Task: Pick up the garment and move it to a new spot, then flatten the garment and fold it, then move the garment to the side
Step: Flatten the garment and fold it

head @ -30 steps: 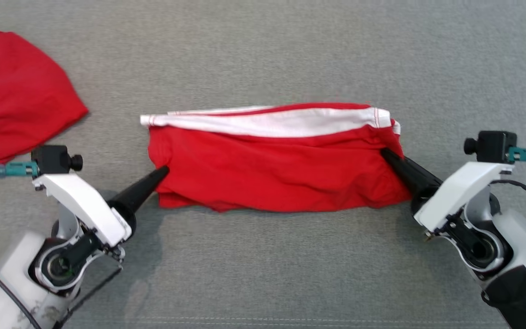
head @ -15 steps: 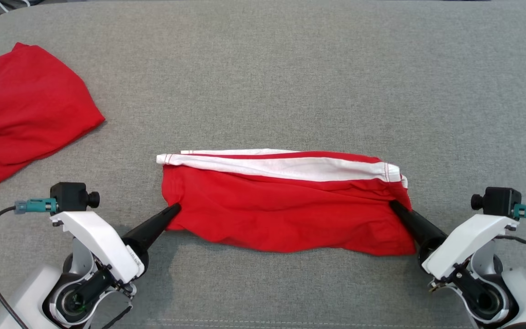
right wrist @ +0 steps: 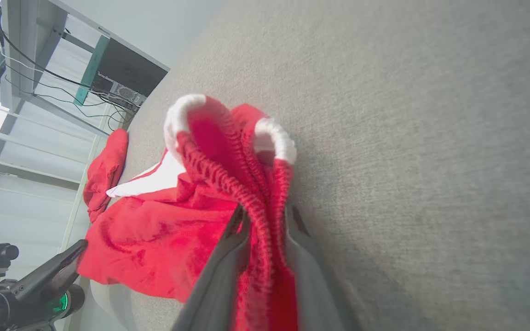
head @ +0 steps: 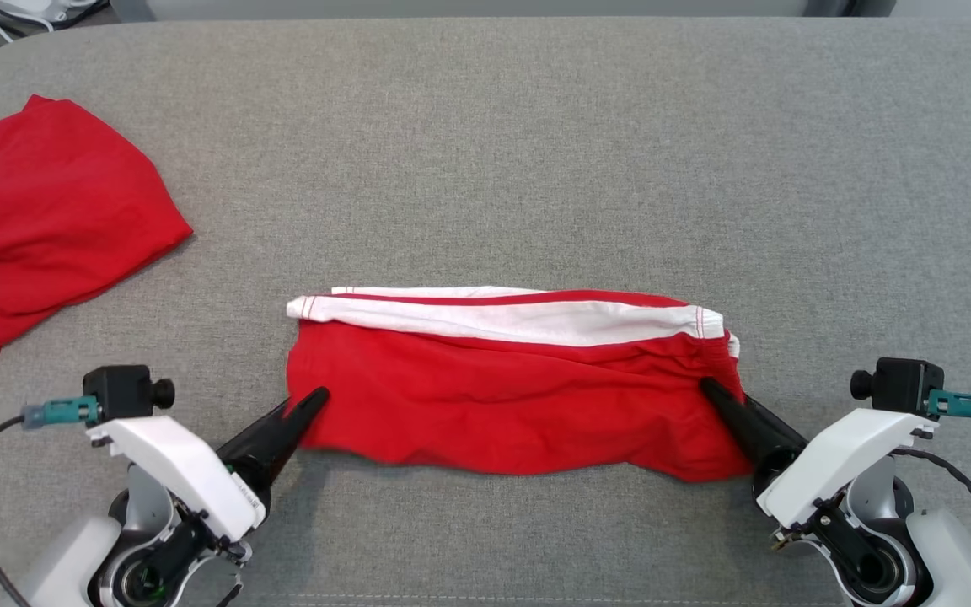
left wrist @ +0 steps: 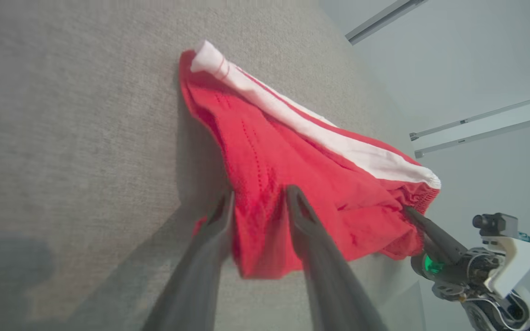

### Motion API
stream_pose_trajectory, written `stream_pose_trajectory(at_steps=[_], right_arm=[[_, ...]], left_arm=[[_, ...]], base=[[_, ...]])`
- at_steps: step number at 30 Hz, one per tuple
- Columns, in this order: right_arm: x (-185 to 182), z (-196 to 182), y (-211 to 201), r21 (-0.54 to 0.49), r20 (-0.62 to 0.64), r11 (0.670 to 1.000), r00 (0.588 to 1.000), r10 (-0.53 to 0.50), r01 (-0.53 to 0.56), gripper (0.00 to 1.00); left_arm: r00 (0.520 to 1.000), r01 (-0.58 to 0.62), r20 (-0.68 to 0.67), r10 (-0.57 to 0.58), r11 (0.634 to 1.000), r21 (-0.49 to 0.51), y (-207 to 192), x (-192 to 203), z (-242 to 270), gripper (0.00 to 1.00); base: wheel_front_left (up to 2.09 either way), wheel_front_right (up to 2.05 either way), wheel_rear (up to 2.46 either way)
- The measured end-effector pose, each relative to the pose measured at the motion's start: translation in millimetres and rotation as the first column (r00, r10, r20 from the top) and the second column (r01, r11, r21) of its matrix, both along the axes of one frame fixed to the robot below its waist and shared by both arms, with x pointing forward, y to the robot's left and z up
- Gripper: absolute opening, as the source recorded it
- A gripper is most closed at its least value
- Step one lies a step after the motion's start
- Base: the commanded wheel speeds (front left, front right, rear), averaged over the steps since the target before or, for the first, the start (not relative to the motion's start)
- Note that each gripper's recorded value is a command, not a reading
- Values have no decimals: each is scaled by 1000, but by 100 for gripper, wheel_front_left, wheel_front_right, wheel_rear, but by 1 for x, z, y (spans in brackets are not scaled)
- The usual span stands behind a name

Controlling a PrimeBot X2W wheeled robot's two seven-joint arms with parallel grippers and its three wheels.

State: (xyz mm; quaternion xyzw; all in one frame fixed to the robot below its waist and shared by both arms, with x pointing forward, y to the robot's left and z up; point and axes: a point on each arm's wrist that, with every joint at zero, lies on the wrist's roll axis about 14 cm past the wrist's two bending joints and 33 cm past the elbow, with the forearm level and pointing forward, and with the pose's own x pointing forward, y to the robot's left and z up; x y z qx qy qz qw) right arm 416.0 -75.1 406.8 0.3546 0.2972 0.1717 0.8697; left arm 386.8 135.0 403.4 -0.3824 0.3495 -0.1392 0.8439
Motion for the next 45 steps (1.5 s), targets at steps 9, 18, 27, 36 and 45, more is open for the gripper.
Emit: stream_pose_trajectory(at_steps=[9,18,27,36,45], right_arm=[[-5,16,-4,-23,86,999,996,-37,39,100],[1,50,-23,-120,346,980,932,-109,159,100],[-2,71,-46,-283,575,918,815,-71,280,100],[-31,83,-61,-392,646,849,763,-19,353,100],[-54,77,-73,-417,630,825,775,-41,383,100]], left_arm=[[966,-165,220,134,978,128,32,0,22,100],[816,-411,533,225,874,260,66,7,79,100],[691,-561,708,144,724,401,74,3,114,100],[707,-563,700,100,678,472,75,-33,101,100],[710,-551,699,82,683,480,73,-49,96,100]], base=[[0,0,0],[0,0,0],[0,0,0],[0,0,0],[0,0,0]])
